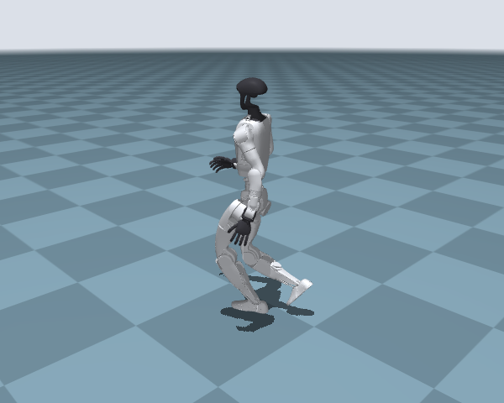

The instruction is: Run

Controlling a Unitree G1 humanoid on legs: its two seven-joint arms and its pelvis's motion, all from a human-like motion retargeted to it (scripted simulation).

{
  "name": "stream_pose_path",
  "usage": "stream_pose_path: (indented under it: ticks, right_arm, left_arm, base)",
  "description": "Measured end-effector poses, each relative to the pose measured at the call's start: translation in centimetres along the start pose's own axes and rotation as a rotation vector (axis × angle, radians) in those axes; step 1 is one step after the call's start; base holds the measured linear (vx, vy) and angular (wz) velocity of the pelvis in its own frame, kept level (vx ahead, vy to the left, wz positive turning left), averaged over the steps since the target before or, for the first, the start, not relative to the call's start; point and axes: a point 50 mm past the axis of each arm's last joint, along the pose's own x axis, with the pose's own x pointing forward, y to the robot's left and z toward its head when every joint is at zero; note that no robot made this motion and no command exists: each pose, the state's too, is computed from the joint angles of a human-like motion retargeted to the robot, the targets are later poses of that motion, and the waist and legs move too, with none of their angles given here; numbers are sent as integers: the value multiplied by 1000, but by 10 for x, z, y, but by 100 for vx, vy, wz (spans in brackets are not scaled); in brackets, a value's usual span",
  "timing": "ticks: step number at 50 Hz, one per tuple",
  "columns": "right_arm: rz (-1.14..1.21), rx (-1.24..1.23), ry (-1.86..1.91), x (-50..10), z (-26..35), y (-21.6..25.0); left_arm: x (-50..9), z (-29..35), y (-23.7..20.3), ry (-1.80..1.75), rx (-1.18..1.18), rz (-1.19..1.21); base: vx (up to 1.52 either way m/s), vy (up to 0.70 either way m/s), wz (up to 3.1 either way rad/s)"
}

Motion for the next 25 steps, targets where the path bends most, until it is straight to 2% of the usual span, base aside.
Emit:
stream_pose_path:
  ticks: [4, 8, 13, 18, 21, 25]
  right_arm:
    - [16, -42, 130, -10, -23, 11]
    - [41, -64, 326, -30, -59, 21]
    - [59, -111, 525, -81, -103, 14]
    - [-21, -109, 580, -116, -116, -2]
    - [-78, -125, 508, -105, -107, -11]
    - [-124, -195, 296, -52, -72, -21]
  left_arm:
    - [11, 24, 8, -48, -32, 73]
    - [25, 94, -10, -237, -111, 88]
    - [5, 177, -38, -608, -140, -38]
    - [-36, 233, -50, -956, -117, -187]
    - [-48, 243, -50, -1029, -129, -216]
    - [-35, 226, -41, -923, -118, -150]
  base:
    - [-1, 1, -27]
    - [3, 7, -19]
    - [11, -3, 43]
    - [0, -9, 48]
    - [-8, -7, 22]
    - [-6, -7, 17]
